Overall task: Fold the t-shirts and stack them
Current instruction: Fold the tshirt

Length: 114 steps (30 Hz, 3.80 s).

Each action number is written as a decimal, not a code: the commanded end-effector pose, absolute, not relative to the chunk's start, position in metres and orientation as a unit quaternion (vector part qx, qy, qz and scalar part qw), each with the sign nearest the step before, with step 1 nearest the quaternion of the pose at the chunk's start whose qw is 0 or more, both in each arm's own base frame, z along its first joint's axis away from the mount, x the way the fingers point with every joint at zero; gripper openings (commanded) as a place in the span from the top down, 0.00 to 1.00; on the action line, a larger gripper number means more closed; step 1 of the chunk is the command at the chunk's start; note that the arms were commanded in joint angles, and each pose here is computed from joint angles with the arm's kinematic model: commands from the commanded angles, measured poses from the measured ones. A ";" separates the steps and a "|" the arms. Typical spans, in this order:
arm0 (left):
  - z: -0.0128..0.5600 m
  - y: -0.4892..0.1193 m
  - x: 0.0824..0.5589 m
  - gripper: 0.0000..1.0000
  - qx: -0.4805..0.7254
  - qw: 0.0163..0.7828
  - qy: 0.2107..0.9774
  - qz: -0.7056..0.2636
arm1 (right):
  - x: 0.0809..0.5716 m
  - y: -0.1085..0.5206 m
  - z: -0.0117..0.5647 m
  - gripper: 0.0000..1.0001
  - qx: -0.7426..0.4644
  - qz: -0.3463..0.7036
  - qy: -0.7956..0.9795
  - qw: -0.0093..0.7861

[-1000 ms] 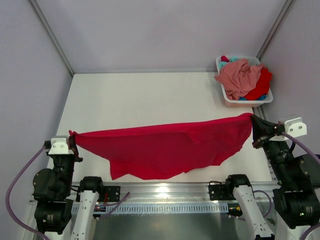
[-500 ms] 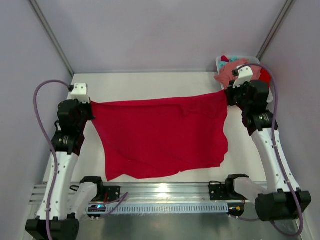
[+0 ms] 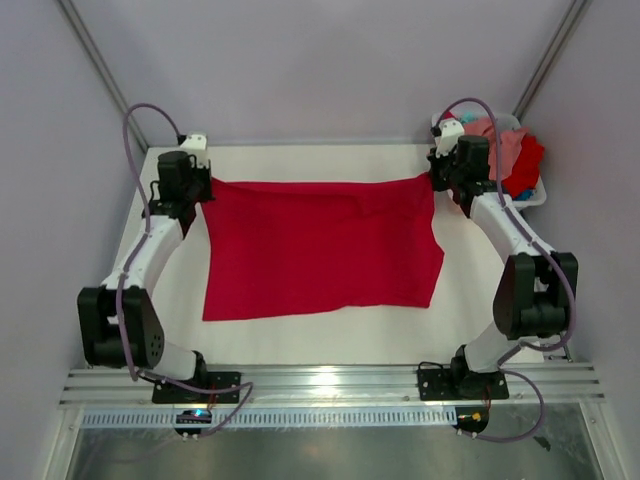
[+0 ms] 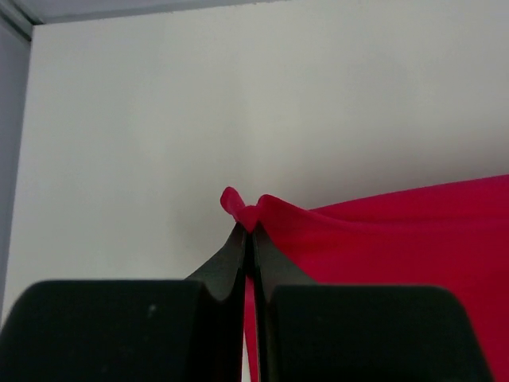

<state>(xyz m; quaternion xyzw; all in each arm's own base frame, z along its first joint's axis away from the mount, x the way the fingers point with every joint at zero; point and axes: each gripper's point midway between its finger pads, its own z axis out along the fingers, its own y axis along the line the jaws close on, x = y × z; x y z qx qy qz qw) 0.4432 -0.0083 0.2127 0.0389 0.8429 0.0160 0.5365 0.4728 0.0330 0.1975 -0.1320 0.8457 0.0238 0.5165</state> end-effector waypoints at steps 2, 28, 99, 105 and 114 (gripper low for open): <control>0.217 -0.013 0.498 1.00 0.044 0.572 0.819 0.002 | 0.517 0.024 0.207 0.97 -0.130 -0.002 0.825 0.551; 0.135 0.004 0.602 1.00 0.048 0.513 0.854 0.076 | 0.618 0.032 0.161 0.97 -0.158 -0.015 0.819 0.552; 0.092 -0.057 0.386 0.06 0.239 0.336 0.910 -0.040 | 0.437 0.095 0.068 0.23 -0.380 0.042 0.853 0.356; 0.074 -0.041 0.437 0.06 0.189 0.362 0.913 0.015 | 0.496 0.103 0.079 0.23 -0.336 0.023 0.853 0.400; 0.049 -0.032 0.489 0.06 0.150 0.339 0.927 0.049 | 0.523 0.110 0.069 0.22 -0.333 -0.021 0.843 0.421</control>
